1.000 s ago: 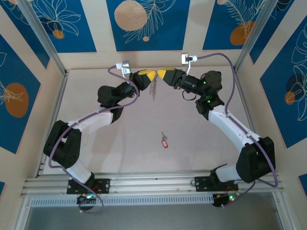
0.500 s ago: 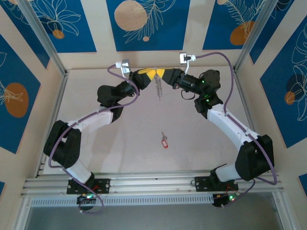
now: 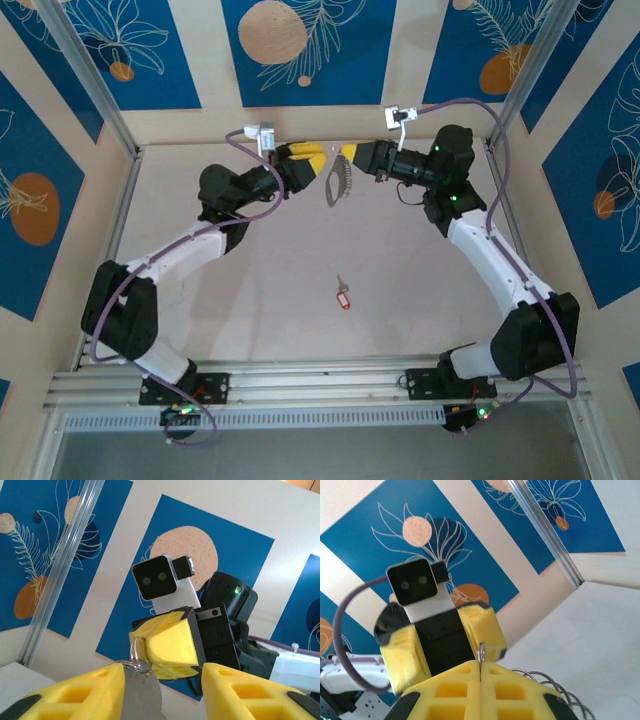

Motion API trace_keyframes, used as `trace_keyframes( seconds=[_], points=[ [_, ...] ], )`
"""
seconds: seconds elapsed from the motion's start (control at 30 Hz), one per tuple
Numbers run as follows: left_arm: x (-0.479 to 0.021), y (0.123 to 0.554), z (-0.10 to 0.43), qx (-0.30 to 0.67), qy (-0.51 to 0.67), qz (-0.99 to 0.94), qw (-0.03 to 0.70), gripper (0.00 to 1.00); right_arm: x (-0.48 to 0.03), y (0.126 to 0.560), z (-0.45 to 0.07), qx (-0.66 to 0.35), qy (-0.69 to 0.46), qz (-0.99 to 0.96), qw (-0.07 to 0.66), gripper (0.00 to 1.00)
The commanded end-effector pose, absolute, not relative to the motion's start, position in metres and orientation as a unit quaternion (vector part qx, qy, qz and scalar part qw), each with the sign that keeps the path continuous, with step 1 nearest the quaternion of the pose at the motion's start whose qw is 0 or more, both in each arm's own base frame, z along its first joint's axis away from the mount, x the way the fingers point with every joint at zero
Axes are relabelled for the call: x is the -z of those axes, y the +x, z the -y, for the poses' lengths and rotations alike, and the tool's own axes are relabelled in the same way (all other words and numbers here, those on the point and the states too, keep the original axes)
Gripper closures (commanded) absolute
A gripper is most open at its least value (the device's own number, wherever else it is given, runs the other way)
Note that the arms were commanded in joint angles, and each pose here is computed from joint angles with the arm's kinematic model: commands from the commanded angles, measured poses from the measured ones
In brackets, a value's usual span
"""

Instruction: Put the keys on the keyring

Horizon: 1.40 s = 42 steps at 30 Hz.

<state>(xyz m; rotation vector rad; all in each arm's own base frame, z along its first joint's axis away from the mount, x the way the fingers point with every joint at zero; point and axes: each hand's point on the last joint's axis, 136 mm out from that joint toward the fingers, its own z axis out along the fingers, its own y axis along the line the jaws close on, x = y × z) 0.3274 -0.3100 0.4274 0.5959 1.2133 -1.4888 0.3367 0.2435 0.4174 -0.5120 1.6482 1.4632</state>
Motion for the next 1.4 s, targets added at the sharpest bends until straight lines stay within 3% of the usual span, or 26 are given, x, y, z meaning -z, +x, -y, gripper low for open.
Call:
trace_keyframes(
  seconds=[0.0, 0.27, 0.57, 1.37],
  points=[
    [-0.440, 0.320, 0.305, 0.599, 0.295, -0.516, 0.536, 0.53, -0.421, 0.311, -0.241, -0.564, -0.267, -0.663, 0.413, 1.00],
    [-0.419, 0.319, 0.312, 0.571, 0.357, -0.564, 0.479, 0.46, -0.412, 0.287, -0.243, -0.538, -0.340, -0.669, 0.384, 1.00],
    [-0.406, 0.307, 0.316, 0.581, 0.402, -0.571, 0.419, 0.46, -0.406, 0.270, -0.249, -0.531, -0.381, -0.668, 0.355, 1.00],
    [-0.402, 0.285, 0.322, 0.635, 0.427, -0.542, 0.349, 0.55, -0.397, 0.272, -0.264, -0.525, -0.386, -0.676, 0.346, 1.00]
  ],
)
